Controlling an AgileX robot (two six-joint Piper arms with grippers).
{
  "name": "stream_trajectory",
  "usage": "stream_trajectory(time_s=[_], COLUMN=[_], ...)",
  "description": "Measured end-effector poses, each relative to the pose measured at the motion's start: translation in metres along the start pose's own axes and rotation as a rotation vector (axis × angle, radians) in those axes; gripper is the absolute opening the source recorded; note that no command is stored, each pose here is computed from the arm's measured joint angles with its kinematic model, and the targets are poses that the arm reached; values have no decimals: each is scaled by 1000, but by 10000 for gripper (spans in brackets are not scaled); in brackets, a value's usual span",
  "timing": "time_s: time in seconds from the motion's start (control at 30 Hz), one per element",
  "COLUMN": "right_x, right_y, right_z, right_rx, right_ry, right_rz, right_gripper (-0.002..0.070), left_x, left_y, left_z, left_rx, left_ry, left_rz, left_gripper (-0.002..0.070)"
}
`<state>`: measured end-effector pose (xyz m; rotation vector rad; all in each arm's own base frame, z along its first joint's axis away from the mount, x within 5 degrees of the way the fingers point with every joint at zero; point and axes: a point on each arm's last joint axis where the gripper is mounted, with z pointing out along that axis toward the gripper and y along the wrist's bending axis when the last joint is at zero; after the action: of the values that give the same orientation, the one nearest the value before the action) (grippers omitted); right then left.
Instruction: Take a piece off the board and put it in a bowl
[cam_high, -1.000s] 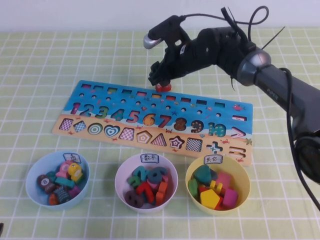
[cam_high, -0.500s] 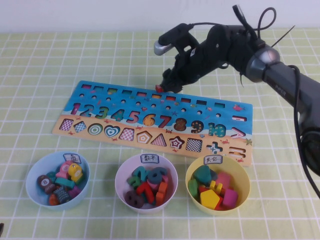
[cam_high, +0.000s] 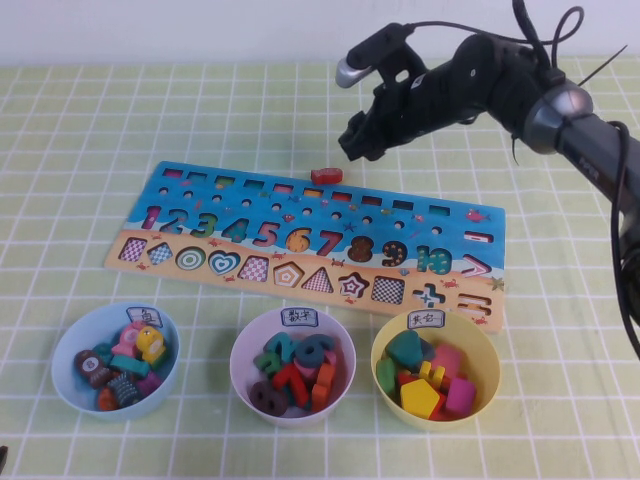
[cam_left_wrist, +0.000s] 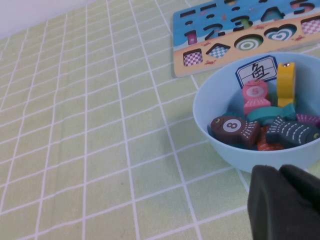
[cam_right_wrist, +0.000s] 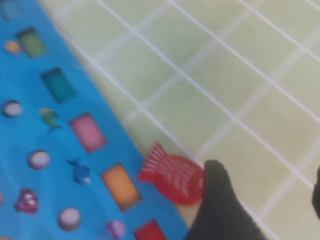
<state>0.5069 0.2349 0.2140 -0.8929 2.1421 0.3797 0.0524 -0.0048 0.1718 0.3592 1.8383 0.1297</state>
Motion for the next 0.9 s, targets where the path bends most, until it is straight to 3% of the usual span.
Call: stream_trajectory(time_s=[0.33, 0.9], right_x=[9, 17], right_y=[3, -1], right_z=[23, 38], right_rx=[-53, -21], right_ry=[-70, -109], right_rz=[-37, -59], right_gripper=[461, 467], left_x=[0, 0], left_y=[0, 0], left_z=[0, 0], left_rx=[0, -1], left_ry=[0, 0], left_rz=[0, 1], left_gripper=[-5, -5])
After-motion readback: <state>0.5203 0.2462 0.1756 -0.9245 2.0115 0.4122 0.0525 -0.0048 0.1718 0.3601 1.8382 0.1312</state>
